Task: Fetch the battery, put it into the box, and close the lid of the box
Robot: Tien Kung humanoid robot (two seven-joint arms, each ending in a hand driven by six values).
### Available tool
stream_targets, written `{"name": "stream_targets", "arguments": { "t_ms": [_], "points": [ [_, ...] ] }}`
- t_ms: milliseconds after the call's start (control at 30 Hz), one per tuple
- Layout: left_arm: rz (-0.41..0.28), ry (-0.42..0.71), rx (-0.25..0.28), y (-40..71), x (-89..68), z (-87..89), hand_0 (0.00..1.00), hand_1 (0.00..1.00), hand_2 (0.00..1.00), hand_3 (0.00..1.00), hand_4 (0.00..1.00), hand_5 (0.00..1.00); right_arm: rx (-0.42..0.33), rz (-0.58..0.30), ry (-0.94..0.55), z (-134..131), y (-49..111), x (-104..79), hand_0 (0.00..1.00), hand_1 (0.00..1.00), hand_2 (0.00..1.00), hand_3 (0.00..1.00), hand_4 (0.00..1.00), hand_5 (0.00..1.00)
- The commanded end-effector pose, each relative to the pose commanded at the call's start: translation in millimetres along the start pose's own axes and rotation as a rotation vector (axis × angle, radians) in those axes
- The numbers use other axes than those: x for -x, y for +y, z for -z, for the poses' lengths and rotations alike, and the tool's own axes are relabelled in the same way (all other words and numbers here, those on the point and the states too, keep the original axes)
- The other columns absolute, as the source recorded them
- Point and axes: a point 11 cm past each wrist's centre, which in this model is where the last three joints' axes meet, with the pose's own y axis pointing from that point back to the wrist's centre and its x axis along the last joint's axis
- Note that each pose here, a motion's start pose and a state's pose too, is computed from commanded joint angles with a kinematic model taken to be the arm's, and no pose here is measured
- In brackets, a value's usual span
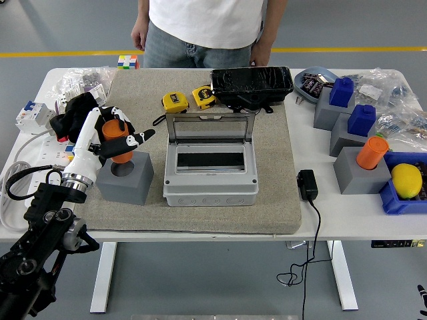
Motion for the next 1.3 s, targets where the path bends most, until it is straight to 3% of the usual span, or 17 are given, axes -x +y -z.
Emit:
{"name": "stream_targets", "arguments": {
  "t_ms": [133, 233, 367, 400, 567, 600, 700, 900, 1067, 1300],
  "points": [
    [0.024, -0.101, 0.061, -8.6, 3.4, -24.6, 0.002, 0.002, 0.01, 0.05, 0.998, 0.002, -0.002, -0.001, -0.001, 1.1, -0.1, -0.5, 0.789, 0.749, 0.747, 0.795, 0.998, 0.998],
    [0.055, -0.254, 0.138, -14.4, 9.9, -51.4, 0.002, 0.002, 0.006, 0.04, 0.998, 0.002, -0.004, -0.003, -0.001, 2.6, -0.3, -1.6, 0.788, 0.75, 0.748, 0.795, 0.998, 0.998],
    [0.111, -0.481, 0.299, -16.4, 30.7, -96.4, 0.002, 0.002, 0.006, 0.04, 0.998, 0.002, -0.01, -0.006, -0.002, 6.4, -0.6, -3.6, 0.788, 0.75, 0.748, 0.795, 0.998, 0.998],
    [0.127, -0.533, 0.346, -15.4, 38.6, -106.8, 0.002, 0.002, 0.002, 0.005, 0.998, 0.194, -0.011, -0.007, -0.003, 7.0, -0.7, -4.0, 0.788, 0.749, 0.748, 0.795, 0.998, 0.998],
    [0.211, -0.742, 0.507, -9.4, 76.1, -137.7, 0.002, 0.002, 0.002, 0.005, 0.998, 0.194, -0.014, -0.01, -0.003, 8.8, -0.9, -5.7, 0.788, 0.749, 0.748, 0.795, 0.998, 0.998],
    [0.237, -0.79, 0.531, -7.6, 84.9, -139.7, 0.002, 0.002, 0.002, 0.002, 0.998, 0.351, -0.014, -0.011, -0.003, 8.9, -1.0, -6.0, 0.788, 0.749, 0.748, 0.795, 0.998, 0.998],
    [0.324, -0.934, 0.6, -2.9, 113.4, -138.1, 0.002, 0.002, 0.002, 0.002, 0.998, 0.351, -0.013, -0.014, 0.0, 8.8, -1.1, -7.6, 0.788, 0.749, 0.748, 0.795, 0.998, 0.998],
    [0.515, -1.131, 0.702, 10.3, 171.1, -110.5, 0.002, 0.002, 0.002, 0.002, 0.998, 0.346, -0.02, -0.014, 0.005, 12.5, -1.2, -7.3, 0.788, 0.749, 0.748, 0.795, 0.998, 0.998],
    [0.609, -1.132, 0.694, 15.1, 198.6, -89.3, 0.002, 0.002, 0.002, 0.002, 0.998, 0.353, -0.019, -0.014, 0.011, 12.7, -1.1, -6.8, 0.788, 0.75, 0.748, 0.795, 0.998, 0.998],
    [0.632, -1.102, 0.637, 6.0, 211.7, -63.4, 0.002, 0.002, 0.002, 0.002, 0.998, 0.351, -0.016, -0.017, 0.018, 11.6, -1.2, -7.9, 0.788, 0.75, 0.748, 0.795, 0.998, 0.998]
  ]
}}
